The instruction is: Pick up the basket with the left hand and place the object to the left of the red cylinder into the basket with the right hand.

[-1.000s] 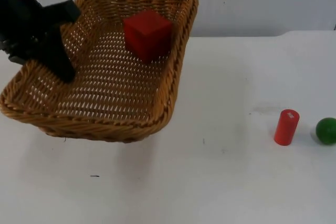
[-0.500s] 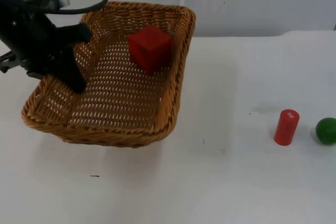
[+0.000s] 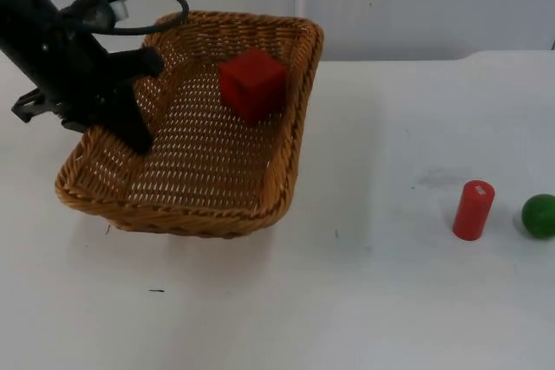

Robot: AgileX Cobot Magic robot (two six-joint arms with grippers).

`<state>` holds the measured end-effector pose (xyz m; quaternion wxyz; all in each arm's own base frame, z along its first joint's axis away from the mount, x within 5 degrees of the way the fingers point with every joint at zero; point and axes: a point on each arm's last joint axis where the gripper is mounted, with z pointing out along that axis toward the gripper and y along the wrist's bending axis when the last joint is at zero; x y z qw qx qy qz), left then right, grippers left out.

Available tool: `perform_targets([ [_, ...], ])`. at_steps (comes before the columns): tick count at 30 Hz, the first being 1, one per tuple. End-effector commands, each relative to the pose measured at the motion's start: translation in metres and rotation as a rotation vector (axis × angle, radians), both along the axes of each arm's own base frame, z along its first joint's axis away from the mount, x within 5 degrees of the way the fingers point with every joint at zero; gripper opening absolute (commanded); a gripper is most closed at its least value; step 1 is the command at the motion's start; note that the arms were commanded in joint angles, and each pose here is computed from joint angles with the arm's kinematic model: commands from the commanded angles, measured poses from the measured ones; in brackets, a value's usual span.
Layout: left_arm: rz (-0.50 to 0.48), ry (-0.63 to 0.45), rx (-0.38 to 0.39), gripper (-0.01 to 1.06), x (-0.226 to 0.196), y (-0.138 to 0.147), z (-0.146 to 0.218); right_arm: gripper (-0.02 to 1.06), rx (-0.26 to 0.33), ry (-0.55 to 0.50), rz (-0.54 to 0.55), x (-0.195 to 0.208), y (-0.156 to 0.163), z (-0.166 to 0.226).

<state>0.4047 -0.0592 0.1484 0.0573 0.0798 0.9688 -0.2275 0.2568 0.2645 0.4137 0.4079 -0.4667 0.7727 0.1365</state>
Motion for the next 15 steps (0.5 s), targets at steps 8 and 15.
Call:
perform_targets([
  [8, 0.047, -0.002, -0.034, 0.0, 0.009, 0.005, -0.014, 0.77, 0.017, -0.008, 0.007, -0.003, 0.001, 0.004],
  [15, 0.087, 0.002, -0.026, 0.0, 0.012, 0.022, -0.022, 0.77, 0.023, 0.001, 0.009, -0.004, 0.001, 0.004],
])
